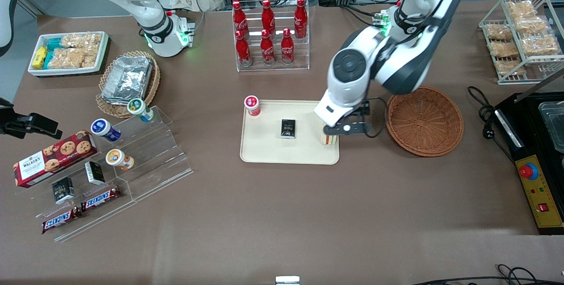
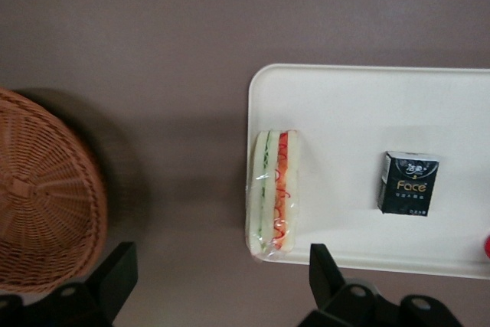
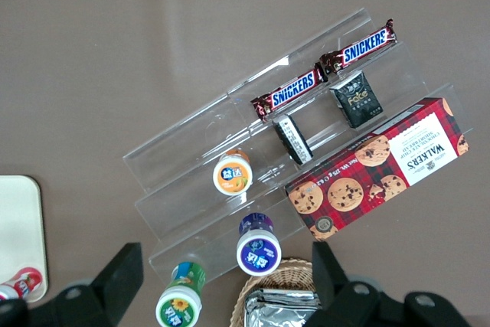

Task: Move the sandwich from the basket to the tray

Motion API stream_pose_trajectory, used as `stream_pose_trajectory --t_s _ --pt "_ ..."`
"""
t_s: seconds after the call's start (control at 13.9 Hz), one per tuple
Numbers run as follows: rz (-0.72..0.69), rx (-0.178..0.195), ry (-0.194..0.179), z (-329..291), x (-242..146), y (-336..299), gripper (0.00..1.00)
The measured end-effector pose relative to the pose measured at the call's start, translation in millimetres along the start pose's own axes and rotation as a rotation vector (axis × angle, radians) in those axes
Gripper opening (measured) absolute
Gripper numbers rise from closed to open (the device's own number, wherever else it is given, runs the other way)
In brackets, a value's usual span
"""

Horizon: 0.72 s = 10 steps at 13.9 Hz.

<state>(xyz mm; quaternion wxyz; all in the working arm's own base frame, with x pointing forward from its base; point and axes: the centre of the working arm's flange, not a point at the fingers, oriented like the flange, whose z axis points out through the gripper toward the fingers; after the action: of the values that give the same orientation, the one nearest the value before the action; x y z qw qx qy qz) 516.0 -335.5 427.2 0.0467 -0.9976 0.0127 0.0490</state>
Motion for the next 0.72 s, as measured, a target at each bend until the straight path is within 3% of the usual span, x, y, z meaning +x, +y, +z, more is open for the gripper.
stream_pose_trajectory --t_s 0.43,0.72 --pt "0.098 -0.064 -0.015 -115 -13 -171 1.0" --pt "0.078 -0.154 0.048 -158 -29 -292 1.0"
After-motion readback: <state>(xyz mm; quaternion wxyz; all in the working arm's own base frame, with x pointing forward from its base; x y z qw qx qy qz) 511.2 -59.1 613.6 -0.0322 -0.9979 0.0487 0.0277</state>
